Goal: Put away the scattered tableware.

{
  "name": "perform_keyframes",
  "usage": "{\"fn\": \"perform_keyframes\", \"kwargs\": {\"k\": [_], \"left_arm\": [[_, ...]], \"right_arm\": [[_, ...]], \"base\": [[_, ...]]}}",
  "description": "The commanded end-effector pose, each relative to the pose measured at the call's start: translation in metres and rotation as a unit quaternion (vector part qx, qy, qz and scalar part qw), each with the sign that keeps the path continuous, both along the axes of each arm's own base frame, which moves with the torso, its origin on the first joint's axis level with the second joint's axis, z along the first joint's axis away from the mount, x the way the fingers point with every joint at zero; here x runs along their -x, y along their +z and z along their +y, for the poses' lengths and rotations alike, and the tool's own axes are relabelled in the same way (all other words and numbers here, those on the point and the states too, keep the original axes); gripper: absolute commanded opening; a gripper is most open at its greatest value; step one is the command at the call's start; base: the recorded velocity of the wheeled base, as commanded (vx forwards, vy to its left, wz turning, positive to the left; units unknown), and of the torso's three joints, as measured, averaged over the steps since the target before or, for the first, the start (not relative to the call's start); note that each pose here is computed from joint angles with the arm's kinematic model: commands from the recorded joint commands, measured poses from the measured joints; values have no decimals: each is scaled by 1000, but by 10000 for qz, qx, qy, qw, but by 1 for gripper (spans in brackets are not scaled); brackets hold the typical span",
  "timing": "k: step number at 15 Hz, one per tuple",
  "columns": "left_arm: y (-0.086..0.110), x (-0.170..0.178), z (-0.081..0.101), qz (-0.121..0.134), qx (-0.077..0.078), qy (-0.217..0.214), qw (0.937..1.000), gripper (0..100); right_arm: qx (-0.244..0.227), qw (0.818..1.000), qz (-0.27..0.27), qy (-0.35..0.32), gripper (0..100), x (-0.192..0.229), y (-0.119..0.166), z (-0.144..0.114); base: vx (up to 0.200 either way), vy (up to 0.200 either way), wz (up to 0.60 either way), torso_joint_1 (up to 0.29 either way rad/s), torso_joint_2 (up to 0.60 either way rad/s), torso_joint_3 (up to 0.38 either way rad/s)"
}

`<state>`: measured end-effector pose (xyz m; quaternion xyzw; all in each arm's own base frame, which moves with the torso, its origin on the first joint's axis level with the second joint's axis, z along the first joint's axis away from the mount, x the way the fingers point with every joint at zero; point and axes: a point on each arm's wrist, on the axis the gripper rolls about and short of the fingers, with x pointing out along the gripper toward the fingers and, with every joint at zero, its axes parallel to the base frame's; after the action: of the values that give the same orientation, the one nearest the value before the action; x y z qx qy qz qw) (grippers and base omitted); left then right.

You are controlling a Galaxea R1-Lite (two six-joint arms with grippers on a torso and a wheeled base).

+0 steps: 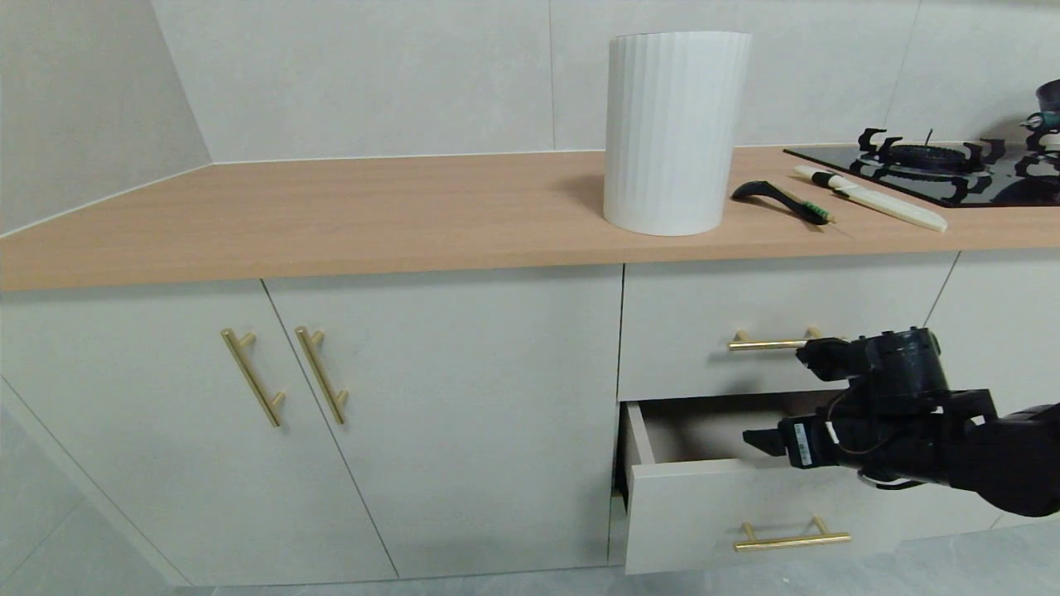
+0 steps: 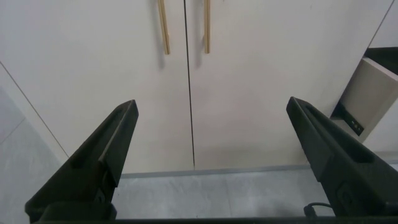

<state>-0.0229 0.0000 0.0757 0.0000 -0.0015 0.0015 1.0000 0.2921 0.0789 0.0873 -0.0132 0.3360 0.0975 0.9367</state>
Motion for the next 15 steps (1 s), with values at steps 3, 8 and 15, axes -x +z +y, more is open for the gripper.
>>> {"fn": "perform_keyframes", "kwargs": {"k": [3,8,15], "left_arm": [[0,0,0,7,0,8,10000,100],[0,0,0,7,0,0,10000,100],[0,0,0,7,0,0,10000,100]], "right_arm": [[190,9995,178,-161,100,-15,-41,11],[222,9989,393,-96,100,-5,-27,8],[408,9945,961,114,100,17,-10,11]], "base": [[0,0,0,0,0,0],[0,0,0,0,0,0],[0,0,0,0,0,0]]}}
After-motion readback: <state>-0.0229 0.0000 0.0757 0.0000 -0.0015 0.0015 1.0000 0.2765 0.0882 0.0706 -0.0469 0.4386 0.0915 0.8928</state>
